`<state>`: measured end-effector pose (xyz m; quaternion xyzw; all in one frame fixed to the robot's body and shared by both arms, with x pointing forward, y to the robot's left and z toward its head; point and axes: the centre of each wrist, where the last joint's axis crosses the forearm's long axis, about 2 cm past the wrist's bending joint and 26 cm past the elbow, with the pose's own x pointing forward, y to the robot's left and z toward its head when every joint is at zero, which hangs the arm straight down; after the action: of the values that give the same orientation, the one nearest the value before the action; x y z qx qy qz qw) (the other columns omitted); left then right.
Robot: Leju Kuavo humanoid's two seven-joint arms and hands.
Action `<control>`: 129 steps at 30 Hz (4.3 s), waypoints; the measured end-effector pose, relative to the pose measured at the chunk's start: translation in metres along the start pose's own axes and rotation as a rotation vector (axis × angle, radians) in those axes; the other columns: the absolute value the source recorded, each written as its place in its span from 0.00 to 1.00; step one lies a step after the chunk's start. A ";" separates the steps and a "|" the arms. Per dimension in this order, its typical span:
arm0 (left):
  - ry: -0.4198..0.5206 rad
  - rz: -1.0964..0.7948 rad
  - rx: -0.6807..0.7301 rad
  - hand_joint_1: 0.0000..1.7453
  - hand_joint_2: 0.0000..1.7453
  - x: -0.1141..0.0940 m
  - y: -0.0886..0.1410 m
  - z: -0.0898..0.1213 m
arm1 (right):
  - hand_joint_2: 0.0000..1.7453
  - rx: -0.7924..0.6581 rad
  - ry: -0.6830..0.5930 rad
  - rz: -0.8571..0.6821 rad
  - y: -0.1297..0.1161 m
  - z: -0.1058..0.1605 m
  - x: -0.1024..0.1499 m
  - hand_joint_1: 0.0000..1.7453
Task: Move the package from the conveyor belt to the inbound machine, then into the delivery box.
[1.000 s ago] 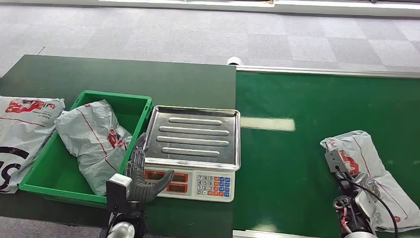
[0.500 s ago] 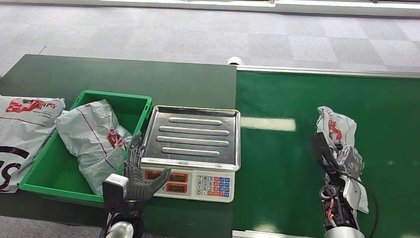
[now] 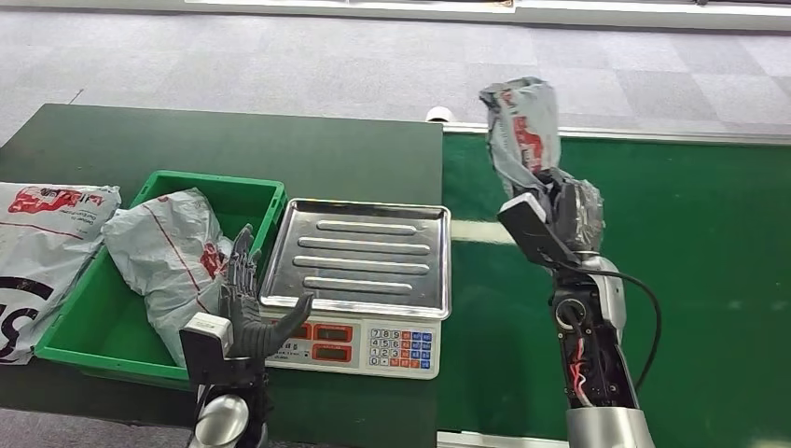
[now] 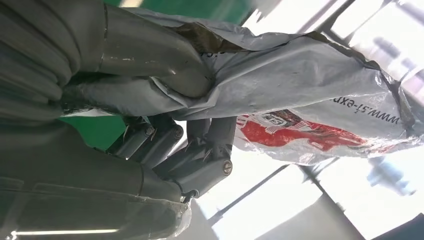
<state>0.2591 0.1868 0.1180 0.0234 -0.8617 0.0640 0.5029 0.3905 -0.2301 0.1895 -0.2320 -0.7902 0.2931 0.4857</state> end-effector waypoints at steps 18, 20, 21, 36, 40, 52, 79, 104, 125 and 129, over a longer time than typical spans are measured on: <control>-0.015 -0.082 0.228 0.00 1.00 0.001 0.048 -0.028 | 1.00 0.604 -0.374 0.054 0.123 -0.002 0.092 0.00; -0.024 -0.096 0.259 0.00 1.00 0.004 0.056 -0.028 | 1.00 0.613 -0.379 0.005 0.128 -0.001 0.095 0.00; -0.029 -0.103 0.273 0.00 1.00 0.005 0.059 -0.028 | 1.00 0.616 -0.384 -0.043 0.129 0.000 0.095 0.00; -0.080 -0.146 0.182 0.00 1.00 0.017 0.061 -0.030 | 1.00 0.569 -0.420 -1.084 0.119 0.029 0.091 0.00; -0.059 -0.179 0.037 0.00 1.00 0.020 0.042 -0.035 | 1.00 0.471 -0.464 -1.101 0.108 0.041 0.095 0.00; 0.148 -0.494 -0.370 0.00 1.00 0.001 -0.022 -0.050 | 1.00 -0.257 -0.498 -0.617 0.050 0.077 0.111 0.00; 0.214 -0.514 -0.610 1.00 1.00 -0.030 -0.060 -0.056 | 1.00 -0.403 -0.421 -0.530 0.035 0.116 0.105 0.00; -0.232 -0.986 0.497 0.99 1.00 0.062 0.098 -0.068 | 1.00 -0.425 -0.306 -0.530 0.049 0.143 0.090 0.00; 0.065 -0.344 0.243 0.00 1.00 0.014 0.124 -0.064 | 1.00 -0.373 -0.220 -0.572 0.058 0.154 0.080 0.00; -0.063 -0.027 0.102 0.00 1.00 0.025 0.116 -0.056 | 1.00 -0.325 -0.219 -0.623 0.062 0.154 0.076 0.00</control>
<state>0.2829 0.3101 0.1565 0.0627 -0.8723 0.1004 0.4744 0.2244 -0.1731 0.1398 -0.0216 -0.9066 0.0249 0.4208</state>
